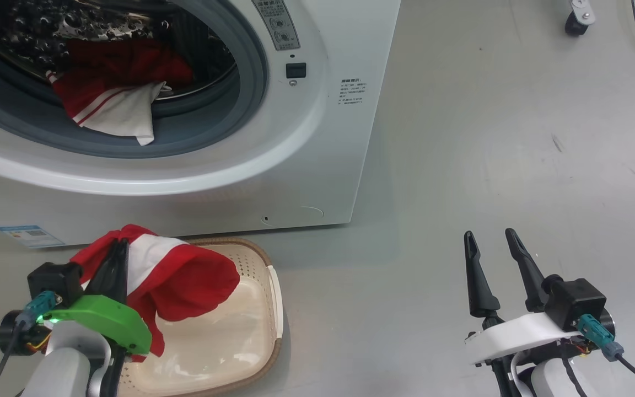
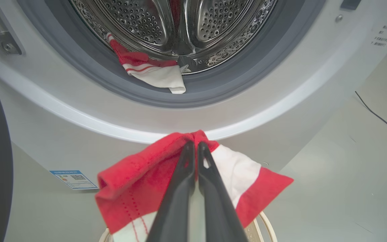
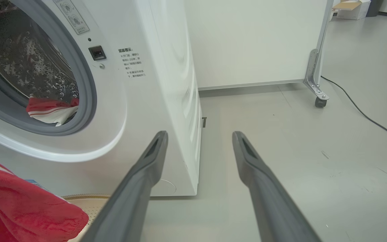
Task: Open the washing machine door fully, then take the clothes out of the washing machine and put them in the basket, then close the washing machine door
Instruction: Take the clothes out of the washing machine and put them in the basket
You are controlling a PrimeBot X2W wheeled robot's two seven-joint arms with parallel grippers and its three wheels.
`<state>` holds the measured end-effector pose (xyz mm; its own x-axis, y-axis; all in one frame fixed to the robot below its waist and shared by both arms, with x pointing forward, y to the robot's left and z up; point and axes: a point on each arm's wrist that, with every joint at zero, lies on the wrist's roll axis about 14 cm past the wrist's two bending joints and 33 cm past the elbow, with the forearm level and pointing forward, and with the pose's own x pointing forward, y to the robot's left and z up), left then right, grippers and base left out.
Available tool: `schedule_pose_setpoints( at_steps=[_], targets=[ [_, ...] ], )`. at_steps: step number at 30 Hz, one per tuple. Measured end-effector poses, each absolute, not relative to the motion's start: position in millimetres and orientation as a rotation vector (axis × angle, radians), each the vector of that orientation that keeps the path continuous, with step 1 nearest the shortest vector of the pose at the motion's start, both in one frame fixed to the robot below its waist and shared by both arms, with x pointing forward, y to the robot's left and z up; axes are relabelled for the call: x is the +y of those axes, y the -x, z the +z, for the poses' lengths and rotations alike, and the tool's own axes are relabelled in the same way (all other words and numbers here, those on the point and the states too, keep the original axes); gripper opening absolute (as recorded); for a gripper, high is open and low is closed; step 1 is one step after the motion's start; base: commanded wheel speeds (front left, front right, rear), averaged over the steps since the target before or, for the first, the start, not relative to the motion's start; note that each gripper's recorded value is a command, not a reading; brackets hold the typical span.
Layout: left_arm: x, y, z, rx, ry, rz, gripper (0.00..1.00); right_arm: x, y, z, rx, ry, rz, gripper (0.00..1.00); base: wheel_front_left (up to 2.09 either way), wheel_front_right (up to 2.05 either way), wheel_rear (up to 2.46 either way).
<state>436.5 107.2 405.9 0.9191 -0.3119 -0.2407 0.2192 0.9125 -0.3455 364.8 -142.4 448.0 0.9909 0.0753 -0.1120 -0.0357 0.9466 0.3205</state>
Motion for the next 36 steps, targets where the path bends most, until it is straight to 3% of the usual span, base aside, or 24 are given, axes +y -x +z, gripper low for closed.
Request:
schedule_pose_setpoints(
  at_steps=[20,36],
  targets=[
    [100.7,-402.3,288.8,0.705,0.222,-0.313,0.00,-147.3,-379.1,422.4,0.191,-0.313,0.033,1.00,0.00,0.00,0.00],
    [83.8,-416.6,230.4,0.860,0.195,-0.337,0.00,-164.8,-385.0,398.9,0.250,-0.295,-0.030,1.00,0.00,0.00,0.00]
  ],
)
